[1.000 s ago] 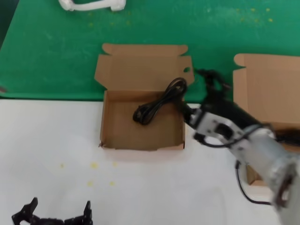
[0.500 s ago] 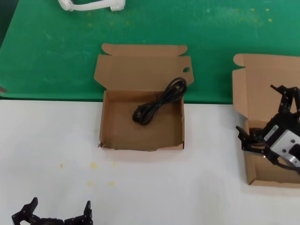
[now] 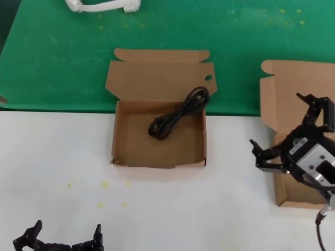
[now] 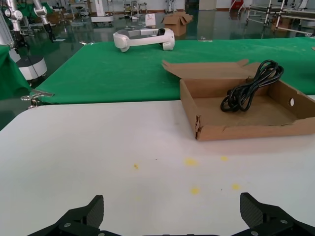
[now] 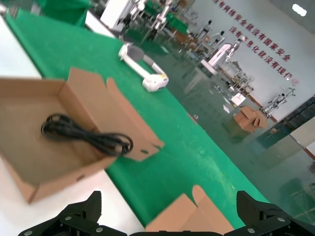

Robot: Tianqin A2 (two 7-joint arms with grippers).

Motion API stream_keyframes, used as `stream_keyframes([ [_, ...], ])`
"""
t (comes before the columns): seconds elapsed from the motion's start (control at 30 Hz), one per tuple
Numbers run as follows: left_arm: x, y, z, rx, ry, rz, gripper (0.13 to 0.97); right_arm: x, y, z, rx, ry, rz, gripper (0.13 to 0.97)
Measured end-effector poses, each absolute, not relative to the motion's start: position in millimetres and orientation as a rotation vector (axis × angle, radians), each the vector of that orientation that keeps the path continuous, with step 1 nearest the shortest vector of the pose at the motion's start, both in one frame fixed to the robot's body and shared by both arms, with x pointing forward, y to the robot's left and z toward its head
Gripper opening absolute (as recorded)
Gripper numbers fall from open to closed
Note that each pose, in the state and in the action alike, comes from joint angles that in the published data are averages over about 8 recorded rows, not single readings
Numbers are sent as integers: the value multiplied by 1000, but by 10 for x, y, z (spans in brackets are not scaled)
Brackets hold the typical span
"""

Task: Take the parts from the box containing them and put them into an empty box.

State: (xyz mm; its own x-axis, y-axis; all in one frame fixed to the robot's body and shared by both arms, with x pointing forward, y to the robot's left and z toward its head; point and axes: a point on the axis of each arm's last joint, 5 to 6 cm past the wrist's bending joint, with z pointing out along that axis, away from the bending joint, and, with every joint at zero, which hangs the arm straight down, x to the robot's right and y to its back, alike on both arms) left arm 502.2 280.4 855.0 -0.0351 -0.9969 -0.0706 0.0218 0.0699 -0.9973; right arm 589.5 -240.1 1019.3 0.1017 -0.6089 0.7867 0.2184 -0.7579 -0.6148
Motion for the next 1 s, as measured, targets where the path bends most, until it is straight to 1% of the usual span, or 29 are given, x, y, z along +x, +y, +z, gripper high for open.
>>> stream_keyframes([
  [0.1, 5022, 2804, 8550, -1125, 1253, -1193, 966, 5893, -2359, 10162, -1728, 397, -1696, 953],
  [0.4, 5022, 2804, 8550, -1125, 1253, -1193, 966, 5877, -2266, 10053, -1614, 451, -1615, 966],
  [1.0, 5022, 2804, 8550, -1125, 1253, -1193, 966, 5788, -2251, 9740, -1432, 608, -1471, 966],
])
